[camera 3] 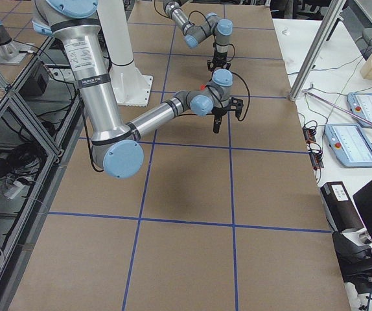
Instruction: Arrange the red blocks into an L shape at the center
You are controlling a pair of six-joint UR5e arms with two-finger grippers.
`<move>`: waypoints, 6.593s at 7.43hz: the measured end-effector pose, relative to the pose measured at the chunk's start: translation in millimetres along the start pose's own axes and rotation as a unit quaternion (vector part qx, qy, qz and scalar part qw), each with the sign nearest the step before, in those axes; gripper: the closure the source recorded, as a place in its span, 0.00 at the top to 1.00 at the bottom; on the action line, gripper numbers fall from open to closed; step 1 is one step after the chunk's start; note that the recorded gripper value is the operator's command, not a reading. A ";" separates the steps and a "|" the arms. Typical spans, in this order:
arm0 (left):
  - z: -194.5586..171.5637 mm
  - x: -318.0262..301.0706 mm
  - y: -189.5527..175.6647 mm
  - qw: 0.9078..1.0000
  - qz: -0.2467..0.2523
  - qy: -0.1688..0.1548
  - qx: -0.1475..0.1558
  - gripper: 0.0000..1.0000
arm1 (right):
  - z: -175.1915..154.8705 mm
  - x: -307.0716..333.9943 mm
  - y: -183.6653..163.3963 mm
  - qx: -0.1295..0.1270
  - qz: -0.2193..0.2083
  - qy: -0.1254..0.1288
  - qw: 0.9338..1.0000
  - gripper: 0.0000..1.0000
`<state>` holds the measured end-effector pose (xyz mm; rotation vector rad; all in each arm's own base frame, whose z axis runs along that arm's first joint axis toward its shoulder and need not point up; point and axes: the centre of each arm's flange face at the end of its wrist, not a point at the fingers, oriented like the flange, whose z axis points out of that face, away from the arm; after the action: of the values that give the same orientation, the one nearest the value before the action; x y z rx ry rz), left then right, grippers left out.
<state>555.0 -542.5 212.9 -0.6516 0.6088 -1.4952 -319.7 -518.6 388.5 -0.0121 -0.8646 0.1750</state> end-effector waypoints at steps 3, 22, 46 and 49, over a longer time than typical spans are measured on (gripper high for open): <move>5.3 -12.8 9.6 1.000 -0.024 -0.005 -0.004 0.00 | -0.7 -1.4 0.0 0.001 0.000 -0.001 1.000 0.99; 16.2 -11.3 18.5 0.999 -0.035 -0.008 -0.002 0.00 | 1.1 -3.0 0.8 -0.001 0.002 -0.001 1.000 0.99; 22.0 -16.2 25.1 1.000 -0.018 -0.005 -0.017 1.00 | 0.9 -4.0 0.8 -0.001 0.001 -0.001 1.000 0.99; 19.1 -16.4 25.5 1.000 -0.016 -0.005 -0.022 1.00 | -0.3 -5.3 1.0 0.000 0.001 -0.002 1.000 0.99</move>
<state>586.5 -526.4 207.2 -0.7057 0.6276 -1.5119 -323.0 -518.4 384.2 -0.0131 -0.8695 0.1768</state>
